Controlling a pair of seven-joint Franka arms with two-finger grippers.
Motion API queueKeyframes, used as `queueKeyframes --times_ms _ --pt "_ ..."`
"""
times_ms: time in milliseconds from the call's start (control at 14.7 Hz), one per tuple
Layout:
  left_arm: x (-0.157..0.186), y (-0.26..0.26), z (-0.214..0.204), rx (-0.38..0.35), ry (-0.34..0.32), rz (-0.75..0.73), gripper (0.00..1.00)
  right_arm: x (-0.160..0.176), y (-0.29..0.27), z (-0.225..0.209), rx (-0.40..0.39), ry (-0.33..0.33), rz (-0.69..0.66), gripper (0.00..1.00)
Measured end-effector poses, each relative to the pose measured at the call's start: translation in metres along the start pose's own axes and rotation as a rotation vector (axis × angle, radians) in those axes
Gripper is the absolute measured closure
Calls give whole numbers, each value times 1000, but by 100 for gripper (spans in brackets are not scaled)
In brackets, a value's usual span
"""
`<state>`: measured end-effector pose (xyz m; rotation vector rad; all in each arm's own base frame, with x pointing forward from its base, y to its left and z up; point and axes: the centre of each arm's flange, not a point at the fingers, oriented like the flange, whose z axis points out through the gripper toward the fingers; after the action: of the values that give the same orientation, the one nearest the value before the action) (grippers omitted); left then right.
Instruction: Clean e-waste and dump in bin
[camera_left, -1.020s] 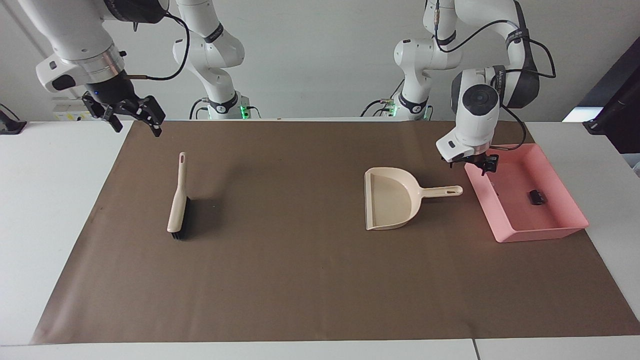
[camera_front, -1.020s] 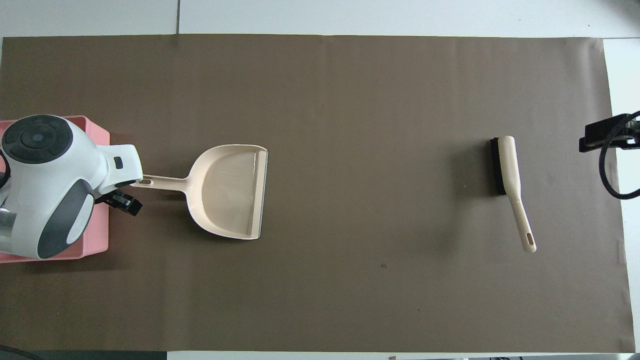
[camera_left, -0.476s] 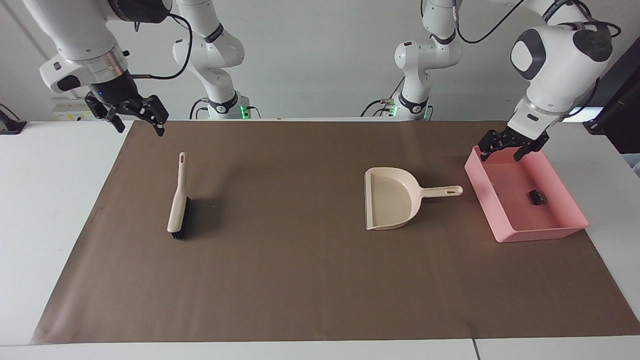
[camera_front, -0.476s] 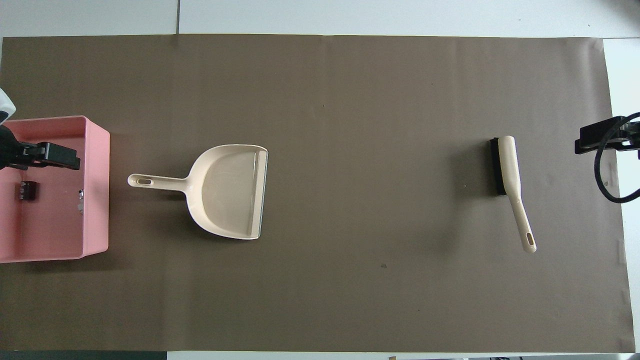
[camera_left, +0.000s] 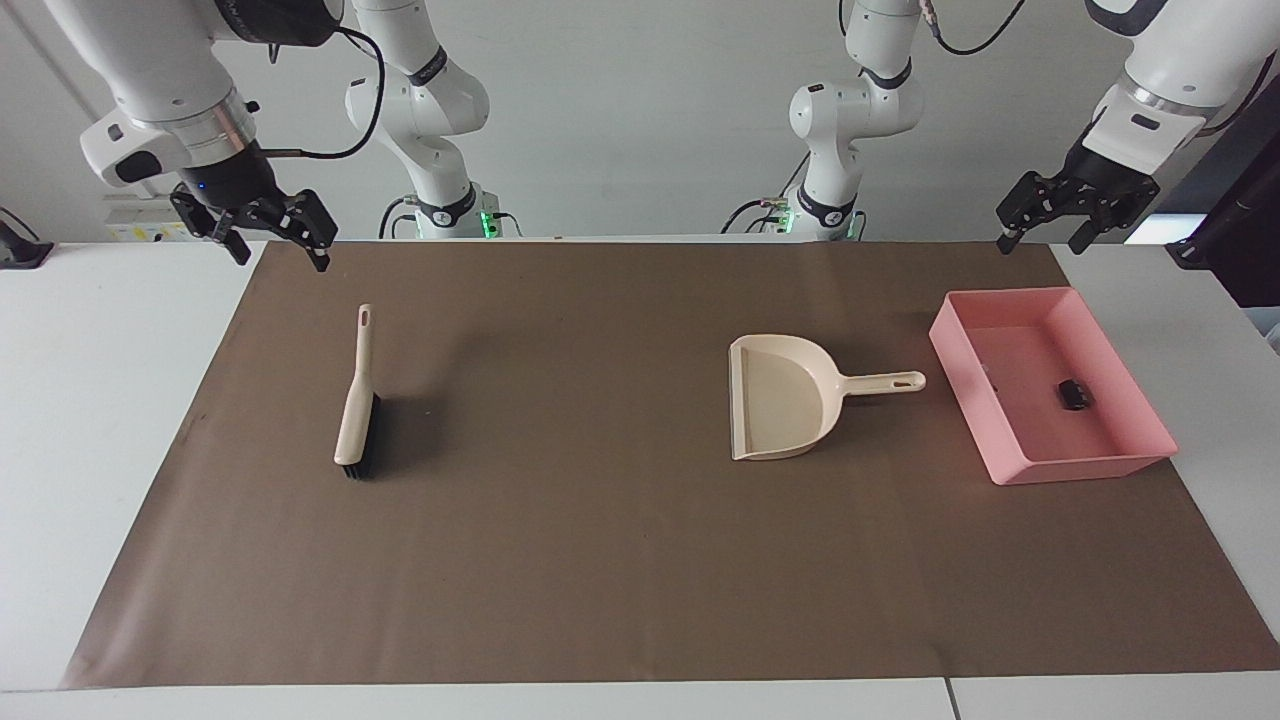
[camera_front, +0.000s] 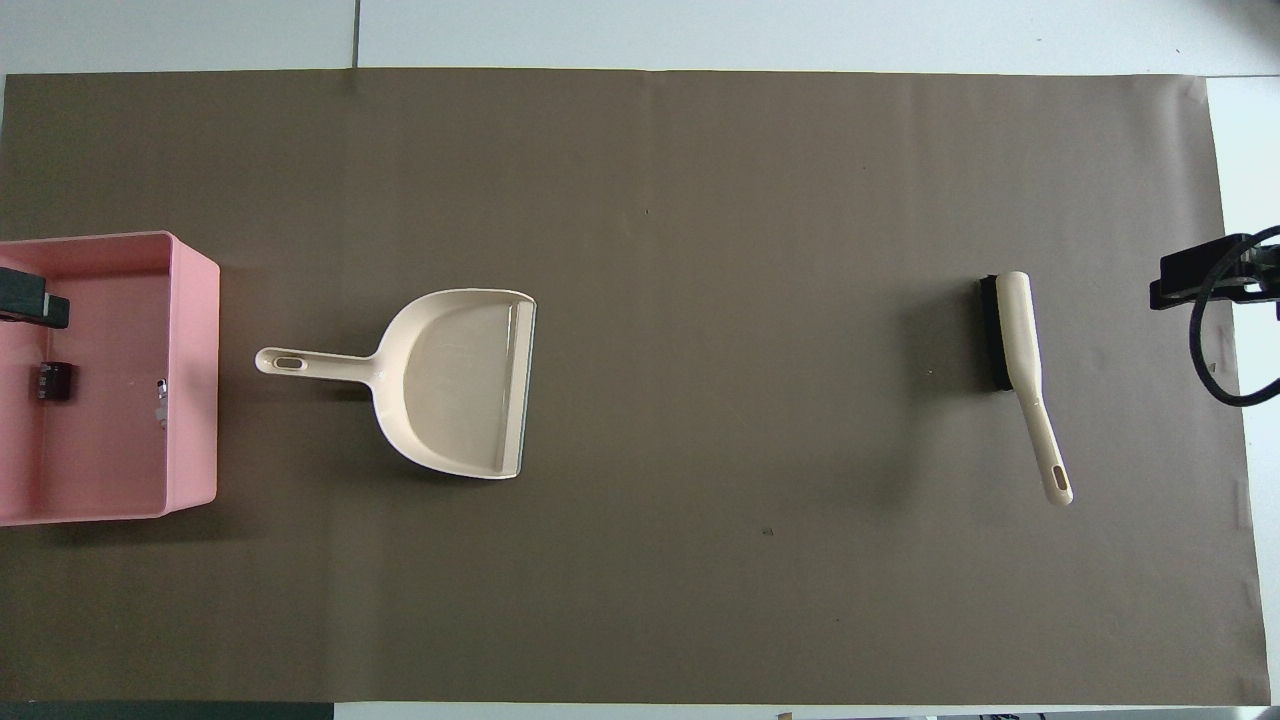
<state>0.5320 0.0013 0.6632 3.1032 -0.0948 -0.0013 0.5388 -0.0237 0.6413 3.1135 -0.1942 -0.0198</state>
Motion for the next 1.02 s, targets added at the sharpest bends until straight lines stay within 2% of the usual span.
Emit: queueKeyframes --times_ms 272,1020 --pt "2 0 5 -3 -27 1 2 0 0 0 0 0 0 0" --pt "0 -11 7 -7 -43 6 2 0 0 0 0 0 0 0"
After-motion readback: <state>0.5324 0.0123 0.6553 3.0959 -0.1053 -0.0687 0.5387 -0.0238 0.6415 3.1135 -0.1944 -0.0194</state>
